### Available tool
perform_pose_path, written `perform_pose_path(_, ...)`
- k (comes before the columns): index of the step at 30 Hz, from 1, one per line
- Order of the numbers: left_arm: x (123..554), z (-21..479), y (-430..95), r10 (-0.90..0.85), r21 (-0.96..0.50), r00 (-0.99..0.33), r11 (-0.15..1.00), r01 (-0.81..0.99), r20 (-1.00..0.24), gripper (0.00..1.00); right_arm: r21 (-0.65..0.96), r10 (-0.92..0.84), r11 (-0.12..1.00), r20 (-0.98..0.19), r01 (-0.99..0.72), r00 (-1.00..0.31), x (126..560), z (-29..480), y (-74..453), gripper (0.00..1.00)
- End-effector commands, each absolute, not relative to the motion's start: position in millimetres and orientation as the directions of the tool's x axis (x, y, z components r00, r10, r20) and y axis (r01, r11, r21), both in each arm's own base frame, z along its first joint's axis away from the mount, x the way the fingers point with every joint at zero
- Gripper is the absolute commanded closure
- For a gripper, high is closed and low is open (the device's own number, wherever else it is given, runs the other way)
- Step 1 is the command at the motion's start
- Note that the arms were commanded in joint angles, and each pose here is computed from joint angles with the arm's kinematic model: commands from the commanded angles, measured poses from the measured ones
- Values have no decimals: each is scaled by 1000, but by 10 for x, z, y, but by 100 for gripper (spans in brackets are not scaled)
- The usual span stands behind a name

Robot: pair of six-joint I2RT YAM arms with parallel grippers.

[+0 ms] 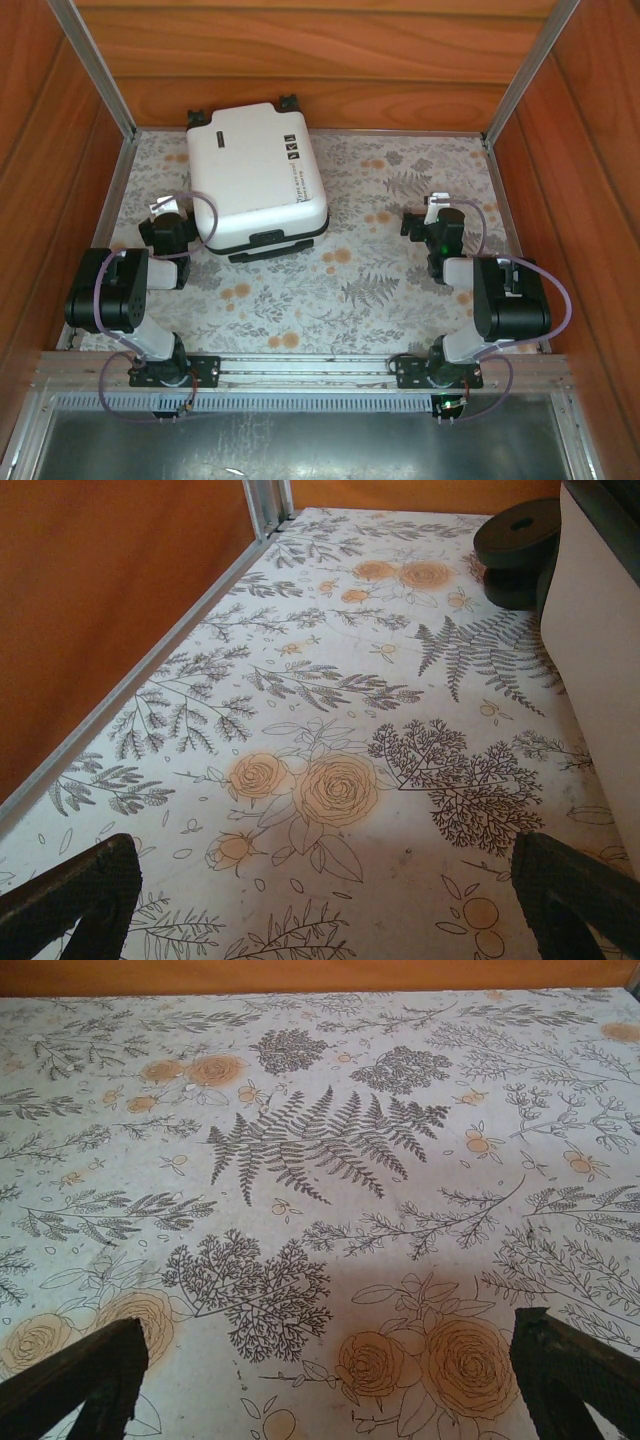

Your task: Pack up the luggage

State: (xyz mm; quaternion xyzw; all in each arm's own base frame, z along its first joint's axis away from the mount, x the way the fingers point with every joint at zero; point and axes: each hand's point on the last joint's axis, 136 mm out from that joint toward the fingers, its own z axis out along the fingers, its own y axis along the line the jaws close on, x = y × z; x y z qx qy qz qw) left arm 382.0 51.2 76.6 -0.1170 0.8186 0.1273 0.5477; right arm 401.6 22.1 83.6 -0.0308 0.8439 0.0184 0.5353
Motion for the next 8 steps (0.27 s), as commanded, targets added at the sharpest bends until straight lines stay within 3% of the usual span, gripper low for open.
perform_pose_path(1,3888,877,446,-43,66,-345,951,-301,-938,0,2,-13,999,-910,-38,-414,4057,913,160,1)
perform_pose_path(8,3889,878,449,-43,67,-344,951,-301,-938,0,-34,-61,997,-921,-75,-385,4016,935,250,1)
